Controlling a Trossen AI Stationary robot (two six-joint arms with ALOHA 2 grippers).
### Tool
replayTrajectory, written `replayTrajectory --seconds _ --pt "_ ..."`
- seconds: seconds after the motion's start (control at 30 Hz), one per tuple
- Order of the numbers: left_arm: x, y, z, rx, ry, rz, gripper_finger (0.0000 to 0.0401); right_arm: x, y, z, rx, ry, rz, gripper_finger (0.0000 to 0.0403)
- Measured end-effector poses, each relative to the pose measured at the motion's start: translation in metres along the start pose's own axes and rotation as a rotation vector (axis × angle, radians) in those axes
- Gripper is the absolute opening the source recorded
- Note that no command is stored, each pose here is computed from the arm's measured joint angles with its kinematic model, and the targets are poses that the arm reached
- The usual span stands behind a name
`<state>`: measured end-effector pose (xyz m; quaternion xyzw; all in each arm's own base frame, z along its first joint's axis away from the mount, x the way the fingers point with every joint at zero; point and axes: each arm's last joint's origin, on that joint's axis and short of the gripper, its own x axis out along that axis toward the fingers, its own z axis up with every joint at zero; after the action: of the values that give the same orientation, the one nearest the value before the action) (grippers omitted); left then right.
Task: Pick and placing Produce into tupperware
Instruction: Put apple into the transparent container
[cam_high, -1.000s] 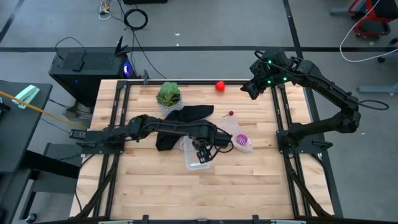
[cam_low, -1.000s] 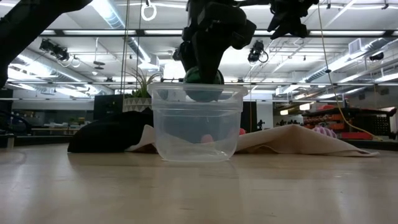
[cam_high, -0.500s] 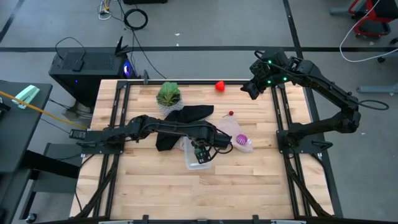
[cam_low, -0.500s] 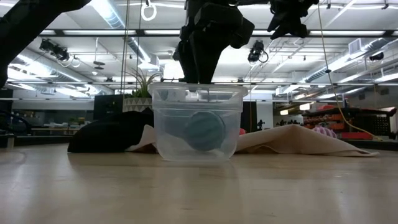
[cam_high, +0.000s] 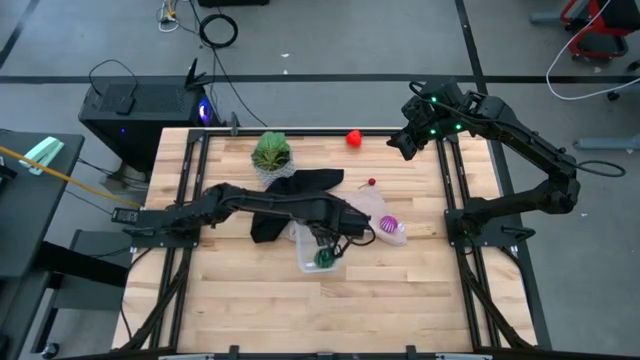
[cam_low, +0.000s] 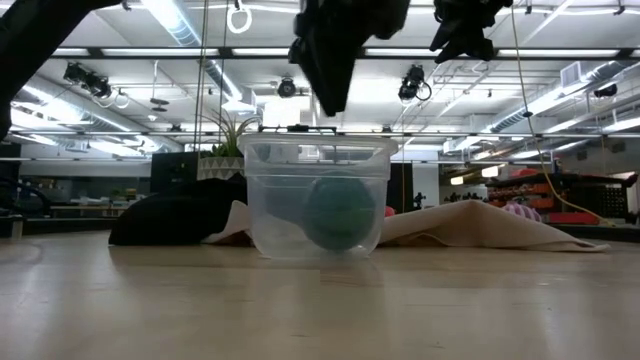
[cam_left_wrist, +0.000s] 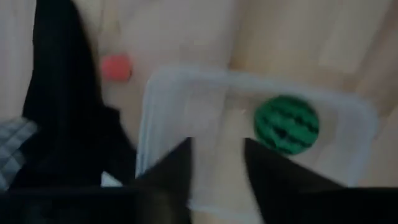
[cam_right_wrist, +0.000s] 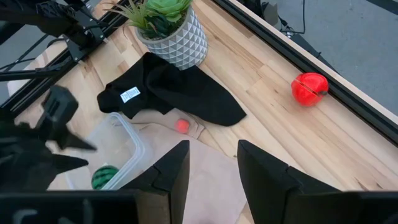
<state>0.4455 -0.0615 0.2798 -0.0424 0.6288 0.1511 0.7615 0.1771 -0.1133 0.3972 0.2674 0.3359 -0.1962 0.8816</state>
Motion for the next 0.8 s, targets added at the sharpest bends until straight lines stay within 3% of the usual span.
replayTrajectory --seconds 0.07,0.13,0.3,0.47,0.8 --pt "-0.001 -0.006 0.004 0.001 -0.055 -0.024 0.0043 0.000 0.000 0.000 0.002 0.000 0.000 0.0142" --pt "-0.003 -0.012 0.007 0.006 -0.118 -0.040 0.0016 0.000 0.000 0.000 0.002 0.000 0.000 0.0142" --pt "-0.011 -0.029 0.017 0.043 -0.283 -0.106 0.0006 0.000 0.000 0.000 0.003 0.002 0.000 0.0142" --pt "-0.038 -0.040 0.026 0.112 -0.512 -0.185 0.0004 0.000 0.000 -0.001 -0.004 0.006 -0.001 0.0142" --pt "-0.096 -0.039 0.064 0.105 -1.097 -0.523 0.0002 0.000 0.000 -0.001 -0.019 0.011 -0.003 0.0142"
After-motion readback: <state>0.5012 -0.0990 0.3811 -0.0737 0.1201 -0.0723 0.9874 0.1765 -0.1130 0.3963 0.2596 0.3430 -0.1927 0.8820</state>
